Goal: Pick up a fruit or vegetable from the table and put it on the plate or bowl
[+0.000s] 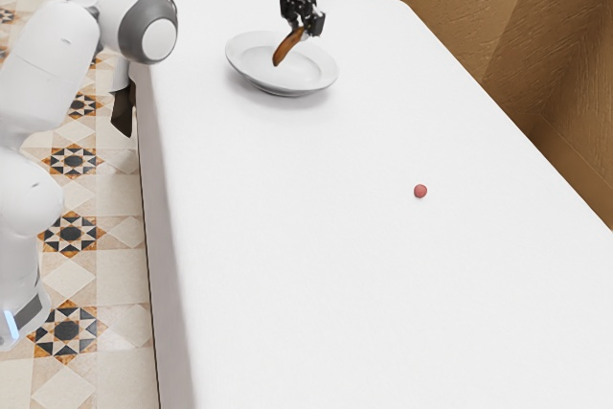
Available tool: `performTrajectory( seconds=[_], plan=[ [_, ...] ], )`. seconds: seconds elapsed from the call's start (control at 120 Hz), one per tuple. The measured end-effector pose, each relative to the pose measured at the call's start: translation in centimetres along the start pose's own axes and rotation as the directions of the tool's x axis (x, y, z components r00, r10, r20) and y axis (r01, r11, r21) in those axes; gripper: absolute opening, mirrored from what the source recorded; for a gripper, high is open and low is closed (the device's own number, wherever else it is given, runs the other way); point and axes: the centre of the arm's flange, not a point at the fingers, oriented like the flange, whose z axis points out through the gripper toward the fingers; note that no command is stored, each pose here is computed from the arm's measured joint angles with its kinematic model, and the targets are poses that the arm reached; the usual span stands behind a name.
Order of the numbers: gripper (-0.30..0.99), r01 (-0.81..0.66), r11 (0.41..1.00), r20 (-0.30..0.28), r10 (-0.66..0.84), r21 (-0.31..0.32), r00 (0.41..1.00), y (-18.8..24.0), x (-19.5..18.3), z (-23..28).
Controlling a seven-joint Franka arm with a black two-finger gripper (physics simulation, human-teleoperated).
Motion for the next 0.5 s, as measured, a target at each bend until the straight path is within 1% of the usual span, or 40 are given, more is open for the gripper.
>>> performTrajectory(
  seconds=[0.1,0.2,0.258,0.333,0.375,0.433,0.5],
  plan=[
    [0.12,-0.012,1.0,-0.061,0.012,-0.002,0.998,-1.4,1.2,1.9],
    [0.12,-0.026,1.0,-0.12,0.026,0.004,0.992,-2.5,1.8,2.0],
    [0.13,-0.032,0.999,-0.145,0.033,0.008,0.989,-3.0,2.0,2.0],
    [0.34,-0.049,0.999,-0.171,0.05,0.008,0.984,-2.9,2.3,1.9],
    [0.43,-0.059,0.998,-0.183,0.06,0.008,0.981,-2.8,2.4,1.8],
    [0.52,-0.067,0.998,-0.199,0.069,0.014,0.978,-2.9,2.6,1.7],
    [0.58,-0.077,0.997,-0.214,0.079,0.019,0.974,-3.1,2.7,1.5]
  ],
)
